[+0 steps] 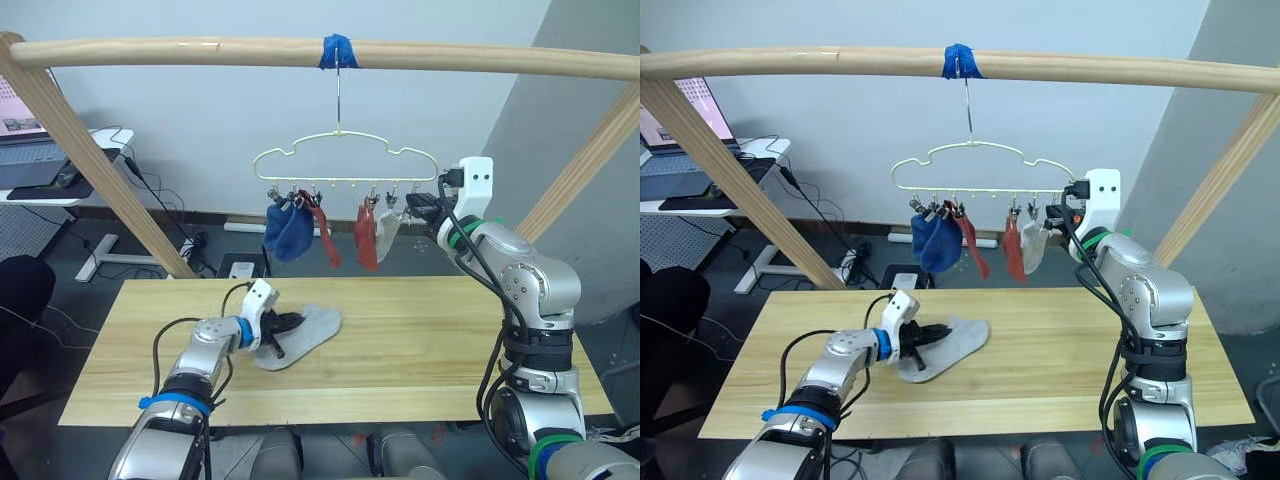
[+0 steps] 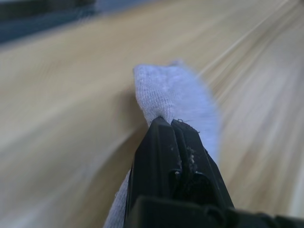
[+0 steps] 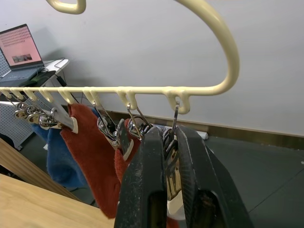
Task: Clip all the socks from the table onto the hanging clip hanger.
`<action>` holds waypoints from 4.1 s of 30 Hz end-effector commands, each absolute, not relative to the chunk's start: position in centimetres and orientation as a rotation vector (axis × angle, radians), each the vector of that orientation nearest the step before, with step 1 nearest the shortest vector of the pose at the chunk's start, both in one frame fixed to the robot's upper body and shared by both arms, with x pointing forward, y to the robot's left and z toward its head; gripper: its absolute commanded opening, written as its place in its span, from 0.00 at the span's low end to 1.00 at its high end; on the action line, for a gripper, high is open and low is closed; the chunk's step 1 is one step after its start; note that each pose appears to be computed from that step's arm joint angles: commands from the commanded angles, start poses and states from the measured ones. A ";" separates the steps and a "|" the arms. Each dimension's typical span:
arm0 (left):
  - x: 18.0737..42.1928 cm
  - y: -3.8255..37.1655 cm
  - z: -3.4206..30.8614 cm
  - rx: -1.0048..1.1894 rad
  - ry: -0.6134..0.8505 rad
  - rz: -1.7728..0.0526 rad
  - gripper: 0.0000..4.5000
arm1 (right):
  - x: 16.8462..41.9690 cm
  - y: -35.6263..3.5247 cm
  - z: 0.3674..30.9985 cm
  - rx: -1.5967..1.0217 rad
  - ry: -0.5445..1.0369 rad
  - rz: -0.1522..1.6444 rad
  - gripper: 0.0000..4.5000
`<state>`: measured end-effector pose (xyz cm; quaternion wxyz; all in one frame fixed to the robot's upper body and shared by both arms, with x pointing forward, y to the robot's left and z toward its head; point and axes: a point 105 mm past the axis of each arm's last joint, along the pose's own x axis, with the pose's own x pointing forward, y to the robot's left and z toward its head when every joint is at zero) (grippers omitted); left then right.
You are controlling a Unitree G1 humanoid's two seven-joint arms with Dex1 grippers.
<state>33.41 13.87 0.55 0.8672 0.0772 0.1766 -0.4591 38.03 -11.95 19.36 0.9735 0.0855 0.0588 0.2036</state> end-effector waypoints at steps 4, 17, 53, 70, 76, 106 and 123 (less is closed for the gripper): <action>33.7 13.2 3.4 0.165 0.279 -1.019 0.00 | 37.9 -12.0 21.1 0.163 0.050 0.415 0.01; 33.6 6.8 12.3 -0.027 -0.075 -1.164 0.00 | 37.3 -12.1 21.8 0.217 0.077 0.437 0.01; 35.0 4.0 14.2 -0.027 -0.129 -1.158 0.00 | 37.0 -11.3 21.7 0.239 0.122 0.442 0.01; 34.2 4.1 14.3 0.244 -0.207 -1.059 0.00 | 37.2 -11.4 21.6 0.229 0.124 0.422 0.01; 33.7 2.8 14.3 0.255 -0.229 -1.049 0.00 | 37.3 -11.2 21.5 0.226 0.128 0.422 0.01; 35.0 2.5 16.0 0.298 -0.288 -0.988 0.00 | 37.1 -11.1 21.3 0.227 0.136 0.431 0.17; 36.0 1.1 16.0 0.283 -0.273 -1.014 0.00 | 35.7 -14.8 23.7 0.372 0.053 0.345 1.00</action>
